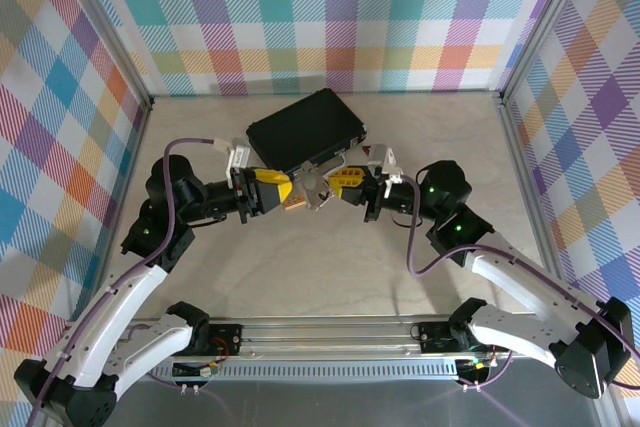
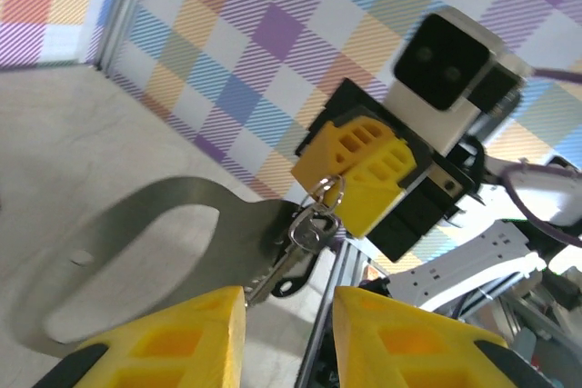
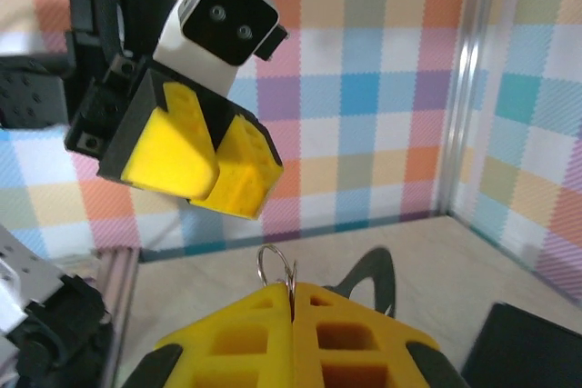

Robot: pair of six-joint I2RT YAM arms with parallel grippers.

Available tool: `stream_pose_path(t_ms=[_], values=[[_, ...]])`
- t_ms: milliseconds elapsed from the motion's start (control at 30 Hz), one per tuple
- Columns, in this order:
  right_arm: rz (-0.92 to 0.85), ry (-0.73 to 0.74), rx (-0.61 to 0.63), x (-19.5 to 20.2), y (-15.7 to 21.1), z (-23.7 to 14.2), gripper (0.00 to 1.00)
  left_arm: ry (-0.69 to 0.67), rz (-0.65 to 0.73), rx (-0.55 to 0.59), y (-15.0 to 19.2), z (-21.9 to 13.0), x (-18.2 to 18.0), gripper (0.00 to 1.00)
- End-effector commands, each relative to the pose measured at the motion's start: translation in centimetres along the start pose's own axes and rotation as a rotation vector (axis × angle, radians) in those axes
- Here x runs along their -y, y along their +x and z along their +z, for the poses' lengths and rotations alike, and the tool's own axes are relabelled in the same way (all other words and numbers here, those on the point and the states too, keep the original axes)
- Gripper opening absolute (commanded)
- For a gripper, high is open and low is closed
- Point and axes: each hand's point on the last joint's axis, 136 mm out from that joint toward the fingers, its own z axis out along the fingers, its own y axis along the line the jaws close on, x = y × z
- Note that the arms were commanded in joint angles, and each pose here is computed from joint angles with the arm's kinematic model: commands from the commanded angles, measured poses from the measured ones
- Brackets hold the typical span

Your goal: Put the keys on the keyring

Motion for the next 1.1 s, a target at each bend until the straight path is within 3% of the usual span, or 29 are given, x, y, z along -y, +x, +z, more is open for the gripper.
stream_pose_path(t_ms=[0, 300, 733, 1067], values=[[0.018, -0.157, 0.092, -2.8, -3.6, -0.6, 0.0, 0.083, 0.16, 0.028, -1.7, -0.3, 3.2, 0.32], [0.059, -0.211, 0.135, -3.3, -5.3, -1.0, 0.0, 0.139, 0.299, -0.018, -2.5, 1.3, 5.5, 0.32], [0.058, -0.233, 0.182, -3.6, -6.6, -1.4, 0.0, 0.159, 0.358, -0.071, -1.5, 2.3, 6.7, 0.28], [0.057, -0.246, 0.169, -3.9, -6.4, -1.5, 0.0, 0.141, 0.401, -0.089, -1.8, 3.3, 6.5, 0.18]])
